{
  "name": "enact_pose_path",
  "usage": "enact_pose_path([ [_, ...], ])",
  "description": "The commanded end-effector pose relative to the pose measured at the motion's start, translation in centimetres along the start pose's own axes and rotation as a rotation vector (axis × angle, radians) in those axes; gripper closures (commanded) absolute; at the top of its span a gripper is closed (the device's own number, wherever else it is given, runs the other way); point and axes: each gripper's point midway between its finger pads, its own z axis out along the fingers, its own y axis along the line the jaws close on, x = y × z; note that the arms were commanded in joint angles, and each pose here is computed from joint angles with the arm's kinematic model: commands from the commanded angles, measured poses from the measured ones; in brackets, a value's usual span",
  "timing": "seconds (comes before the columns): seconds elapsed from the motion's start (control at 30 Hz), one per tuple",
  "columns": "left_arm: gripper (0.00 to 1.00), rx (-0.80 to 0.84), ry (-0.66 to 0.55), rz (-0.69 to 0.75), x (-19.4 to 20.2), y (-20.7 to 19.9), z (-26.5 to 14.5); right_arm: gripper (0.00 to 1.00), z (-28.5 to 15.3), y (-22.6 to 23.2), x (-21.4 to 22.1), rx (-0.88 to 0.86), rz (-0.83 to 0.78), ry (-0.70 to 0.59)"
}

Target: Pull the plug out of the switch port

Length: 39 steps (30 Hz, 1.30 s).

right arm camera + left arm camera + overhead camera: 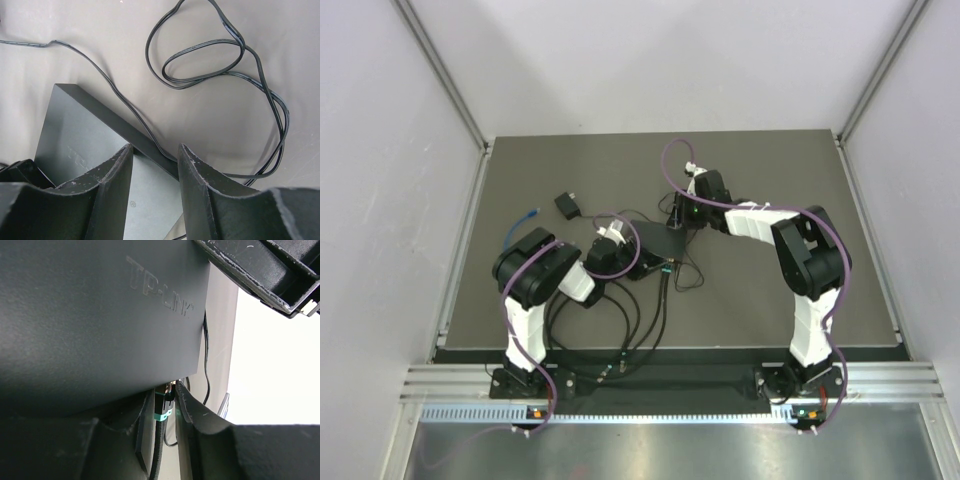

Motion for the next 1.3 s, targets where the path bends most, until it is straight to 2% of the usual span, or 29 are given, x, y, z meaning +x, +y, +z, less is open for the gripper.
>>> enact_pose_path([
  [0.0,0.73,-0.184,0.056,-0.090,1.7,5.3,-0.3,0.59,-0.4,-0.5,2.9,0.014,0.006,0.097],
  [0.17,0.92,-0.247,0.058,-0.090,1.5,6.0,-0.3,0.59,-0.4,-0.4,2.8,0.017,0.005,0.095],
  [0.27,1.00,-0.268,0.062,-0.087,1.5,6.4,-0.4,0.59,-0.3,-0.5,3.0,0.021,0.003,0.102],
  [0.5,1.00,-0.294,0.077,-0.148,1.9,7.1,-0.9,0.58,-0.3,-0.5,2.9,0.028,-0.004,0.103],
  [0.67,1.00,-0.305,0.107,-0.146,2.0,7.6,-1.2,0.57,-1.1,-0.5,1.1,0.082,-0.084,0.058],
  [0.73,1.00,-0.292,0.143,-0.140,2.5,7.3,-0.9,0.53,-2.2,0.1,-0.1,0.094,-0.114,0.040],
  [0.9,1.00,-0.302,0.144,-0.124,2.1,7.2,-0.6,0.49,-6.5,2.7,-1.0,0.093,-0.143,-0.003],
  [1.03,1.00,-0.311,0.124,-0.125,1.7,7.1,-0.6,0.54,-8.0,3.2,2.5,0.048,-0.078,0.063],
  [1.17,1.00,-0.310,0.111,-0.129,1.5,7.0,-0.8,0.62,-8.9,4.3,4.7,-0.003,-0.023,0.050],
  [1.27,1.00,-0.308,0.114,-0.129,1.5,6.7,-0.7,0.64,-8.5,3.9,6.7,0.019,0.015,0.082],
])
